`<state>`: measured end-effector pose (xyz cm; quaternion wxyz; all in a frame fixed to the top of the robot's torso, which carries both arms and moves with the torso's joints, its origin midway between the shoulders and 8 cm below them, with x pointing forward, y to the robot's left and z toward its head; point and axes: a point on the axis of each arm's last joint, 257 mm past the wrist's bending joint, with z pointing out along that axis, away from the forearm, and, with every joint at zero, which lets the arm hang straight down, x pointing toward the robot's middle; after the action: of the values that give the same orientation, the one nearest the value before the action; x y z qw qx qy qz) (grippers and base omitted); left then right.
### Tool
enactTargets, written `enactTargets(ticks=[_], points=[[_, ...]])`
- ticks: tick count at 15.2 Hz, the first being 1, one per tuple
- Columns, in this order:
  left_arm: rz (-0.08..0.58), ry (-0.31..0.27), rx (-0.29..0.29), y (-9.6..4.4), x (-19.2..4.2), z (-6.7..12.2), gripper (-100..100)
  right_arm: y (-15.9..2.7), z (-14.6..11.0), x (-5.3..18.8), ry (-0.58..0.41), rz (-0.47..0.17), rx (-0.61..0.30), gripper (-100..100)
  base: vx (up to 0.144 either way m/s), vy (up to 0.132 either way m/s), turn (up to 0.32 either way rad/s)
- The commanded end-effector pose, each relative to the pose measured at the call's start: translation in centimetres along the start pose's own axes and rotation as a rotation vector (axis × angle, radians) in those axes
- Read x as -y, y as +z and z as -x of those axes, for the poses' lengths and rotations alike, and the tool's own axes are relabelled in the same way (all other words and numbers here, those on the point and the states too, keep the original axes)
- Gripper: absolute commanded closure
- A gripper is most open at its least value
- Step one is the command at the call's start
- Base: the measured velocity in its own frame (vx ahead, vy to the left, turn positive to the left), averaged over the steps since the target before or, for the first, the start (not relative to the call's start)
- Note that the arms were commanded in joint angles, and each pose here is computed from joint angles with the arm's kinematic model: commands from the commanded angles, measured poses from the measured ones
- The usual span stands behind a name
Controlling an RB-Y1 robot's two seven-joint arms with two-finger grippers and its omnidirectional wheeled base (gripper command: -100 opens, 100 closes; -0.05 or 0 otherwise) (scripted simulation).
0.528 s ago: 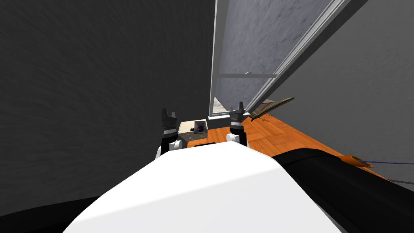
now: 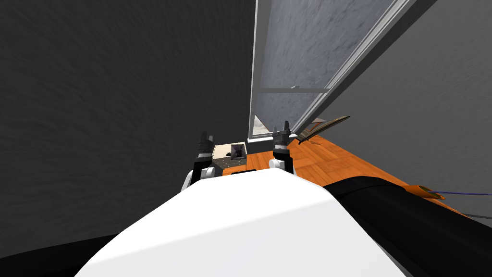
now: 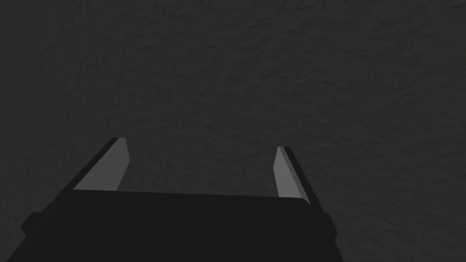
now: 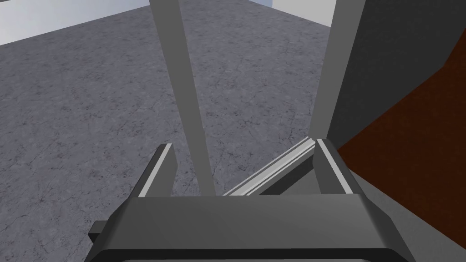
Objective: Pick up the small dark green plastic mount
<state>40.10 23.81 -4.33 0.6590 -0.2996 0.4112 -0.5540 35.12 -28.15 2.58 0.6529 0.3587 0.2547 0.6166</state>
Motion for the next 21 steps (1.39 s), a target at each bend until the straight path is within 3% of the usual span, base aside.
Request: enactTargets(ticks=[1, 6, 7, 8, 9, 12, 21], points=[[0.056, 0.006, -0.024, 0.1, -2.4, -0.1, -100, 0.0, 0.0, 0.0, 0.0, 0.0, 0.0, 0, 0.022, 0.004, -0.006], [0.185, 0.007, -0.058, 0.0, -7.5, -0.4, -100, 0.0, 0.0, 0.0, 0.0, 0.0, 0.0, 0, 0.025, 0.006, -0.006], [0.19, 0.007, -0.058, 0.0, -7.6, -0.4, -100, 0.0, 0.0, 0.0, 0.0, 0.0, 0.0, 0, 0.022, 0.005, -0.006], [0.241, 0.006, -0.065, -0.1, -9.5, -0.5, -100, 0.0, 0.0, 0.0, 0.0, 0.0, 0.0, 0, 0.021, 0.005, -0.007], [0.241, 0.006, -0.065, -0.1, -9.5, -0.5, -100, 0.0, 0.0, 0.0, 0.0, 0.0, 0.0, 0, 0.02, 0.007, -0.004], [0.338, -0.001, -0.075, -0.4, -13.3, -0.5, -100, 0.0, 0.0, 0.0, 0.0, 0.0, 0.0, 0, 0.025, 0.007, -0.007], [0.591, -0.024, -0.078, -2.5, -22.0, -0.6, -100, 0.0, 0.0, 0.0, 0.0, 0.0, 0.0, 0, 0.026, 0.007, -0.008]])
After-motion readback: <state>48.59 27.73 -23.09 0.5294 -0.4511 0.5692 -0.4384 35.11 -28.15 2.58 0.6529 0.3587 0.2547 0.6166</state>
